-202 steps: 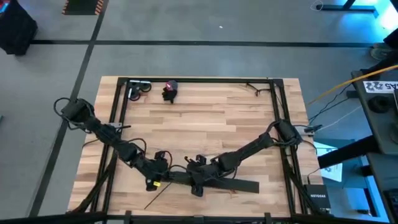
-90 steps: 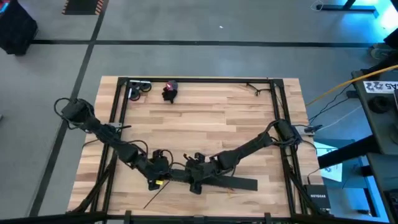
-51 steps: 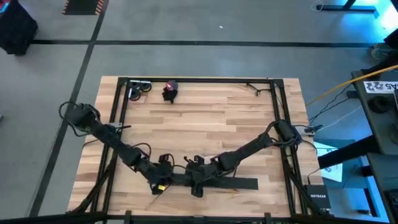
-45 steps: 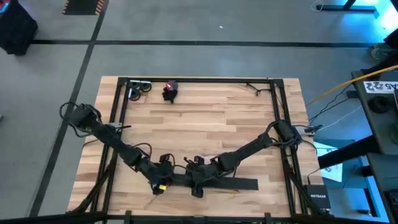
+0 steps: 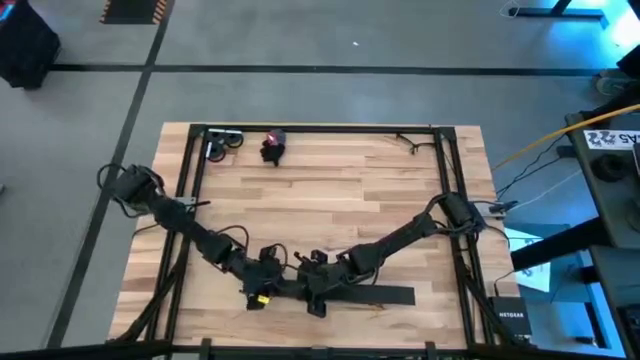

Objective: Ziptie cables
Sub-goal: Close the black cable duct

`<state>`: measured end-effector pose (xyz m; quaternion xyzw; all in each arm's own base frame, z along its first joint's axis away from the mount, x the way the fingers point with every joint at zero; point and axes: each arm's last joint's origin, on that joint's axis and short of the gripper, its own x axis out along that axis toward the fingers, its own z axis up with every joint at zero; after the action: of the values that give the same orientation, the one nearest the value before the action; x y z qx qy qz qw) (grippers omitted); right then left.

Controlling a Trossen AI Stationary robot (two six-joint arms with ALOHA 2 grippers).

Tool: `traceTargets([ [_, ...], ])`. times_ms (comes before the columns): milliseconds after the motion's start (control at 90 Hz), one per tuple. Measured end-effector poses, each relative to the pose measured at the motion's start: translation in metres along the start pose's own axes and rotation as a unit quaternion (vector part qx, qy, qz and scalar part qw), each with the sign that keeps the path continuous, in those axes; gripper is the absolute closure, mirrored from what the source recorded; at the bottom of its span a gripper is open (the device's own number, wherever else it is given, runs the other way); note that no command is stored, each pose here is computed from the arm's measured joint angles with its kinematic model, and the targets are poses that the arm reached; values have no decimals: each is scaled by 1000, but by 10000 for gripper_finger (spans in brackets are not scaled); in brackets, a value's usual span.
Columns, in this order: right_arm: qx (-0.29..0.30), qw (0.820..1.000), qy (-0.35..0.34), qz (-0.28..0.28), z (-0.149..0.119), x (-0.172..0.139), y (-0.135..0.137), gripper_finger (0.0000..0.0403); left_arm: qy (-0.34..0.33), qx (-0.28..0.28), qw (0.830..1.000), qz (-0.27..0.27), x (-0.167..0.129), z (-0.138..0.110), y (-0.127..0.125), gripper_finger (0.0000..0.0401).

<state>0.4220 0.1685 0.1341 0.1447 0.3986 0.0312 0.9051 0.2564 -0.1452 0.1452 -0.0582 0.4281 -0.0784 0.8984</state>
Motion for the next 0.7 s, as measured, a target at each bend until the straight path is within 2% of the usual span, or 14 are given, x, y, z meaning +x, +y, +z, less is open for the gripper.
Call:
traceTargets([
  [111, 2, 1000, -4, -23, -2, 0, 1, 180, 40, -1, 999, 25, -22, 5, 2, 161],
  [244, 3, 1000, 8, -29, -5, 0, -1, 180, 34, -1, 999, 7, -49, 19, -2, 165],
  [311, 6, 1000, 8, -29, -5, 0, -1, 180, 49, 7, 999, 12, -57, 16, 1, 169],
  [478, 6, 999, 10, -31, -5, 0, -3, 180, 72, 3, 997, 24, -69, 11, 5, 175],
  [700, 7, 999, 9, -31, -5, 1, -3, 180, 68, 7, 997, 27, -58, 1, 6, 175],
])
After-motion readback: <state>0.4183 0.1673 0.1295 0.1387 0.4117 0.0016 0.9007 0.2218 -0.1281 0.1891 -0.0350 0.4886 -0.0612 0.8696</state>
